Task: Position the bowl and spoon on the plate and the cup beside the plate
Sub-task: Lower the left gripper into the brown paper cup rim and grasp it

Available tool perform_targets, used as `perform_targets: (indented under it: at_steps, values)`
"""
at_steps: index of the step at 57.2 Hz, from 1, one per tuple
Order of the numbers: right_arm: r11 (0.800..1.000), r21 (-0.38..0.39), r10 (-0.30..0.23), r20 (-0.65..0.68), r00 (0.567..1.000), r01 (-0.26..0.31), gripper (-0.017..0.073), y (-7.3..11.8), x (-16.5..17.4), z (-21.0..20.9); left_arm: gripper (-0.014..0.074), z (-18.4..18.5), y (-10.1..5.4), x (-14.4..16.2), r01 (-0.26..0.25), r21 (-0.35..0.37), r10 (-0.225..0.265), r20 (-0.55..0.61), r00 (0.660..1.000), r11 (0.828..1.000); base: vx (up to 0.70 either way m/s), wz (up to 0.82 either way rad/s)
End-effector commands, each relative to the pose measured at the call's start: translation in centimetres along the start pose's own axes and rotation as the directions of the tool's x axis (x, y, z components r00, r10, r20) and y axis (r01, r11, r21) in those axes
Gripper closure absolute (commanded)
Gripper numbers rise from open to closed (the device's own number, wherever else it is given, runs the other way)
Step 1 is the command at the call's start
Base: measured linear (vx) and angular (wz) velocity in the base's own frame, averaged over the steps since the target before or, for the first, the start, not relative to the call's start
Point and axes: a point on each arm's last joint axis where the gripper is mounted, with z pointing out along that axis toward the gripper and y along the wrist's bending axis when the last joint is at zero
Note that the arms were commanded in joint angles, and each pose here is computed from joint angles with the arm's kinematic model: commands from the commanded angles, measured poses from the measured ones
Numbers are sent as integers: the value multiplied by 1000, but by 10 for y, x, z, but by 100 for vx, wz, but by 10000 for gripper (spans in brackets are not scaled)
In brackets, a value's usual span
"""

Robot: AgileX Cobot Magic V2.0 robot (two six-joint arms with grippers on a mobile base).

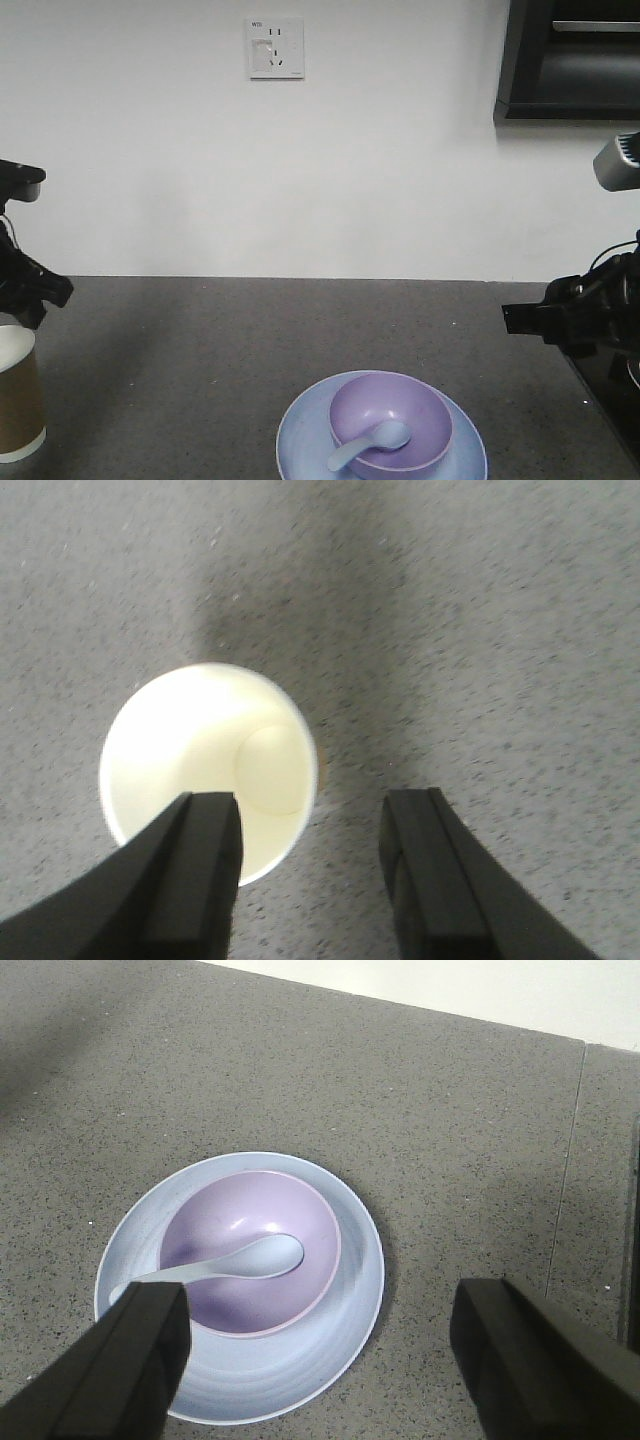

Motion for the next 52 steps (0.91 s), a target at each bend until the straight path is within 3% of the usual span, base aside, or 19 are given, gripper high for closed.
perform_targets:
  at_steps: [1, 10, 20, 38, 52]
  values:
    - [1000, 13, -13, 128, 992, 11, -33, 0, -13, -15, 145, -26, 8, 0, 6, -16, -5, 98, 995, 1000, 0, 0]
    - [1000, 13, -13, 128, 992, 11, -33, 0, -13, -15, 145, -19, 10, -3, 10, -16, -9, 95, 995, 1000, 0, 0]
    - [1000, 13, -13, 127, 992, 11, -33, 0, -13, -15, 145, 1, 4, -8, 0, 36, -2, 65, 998, 999, 0, 0]
    - [1000, 13, -13, 127, 992, 11, -33, 0, -13, -15, 145, 31, 4, -14, -23, 8, 22, 12, 1000, 1000, 0, 0]
    - [1000, 14, -13, 129, 992, 12, -33, 0, -13, -15, 145, 50, 5, -15, -11, 12, 12, -33, 999, 1000, 0, 0]
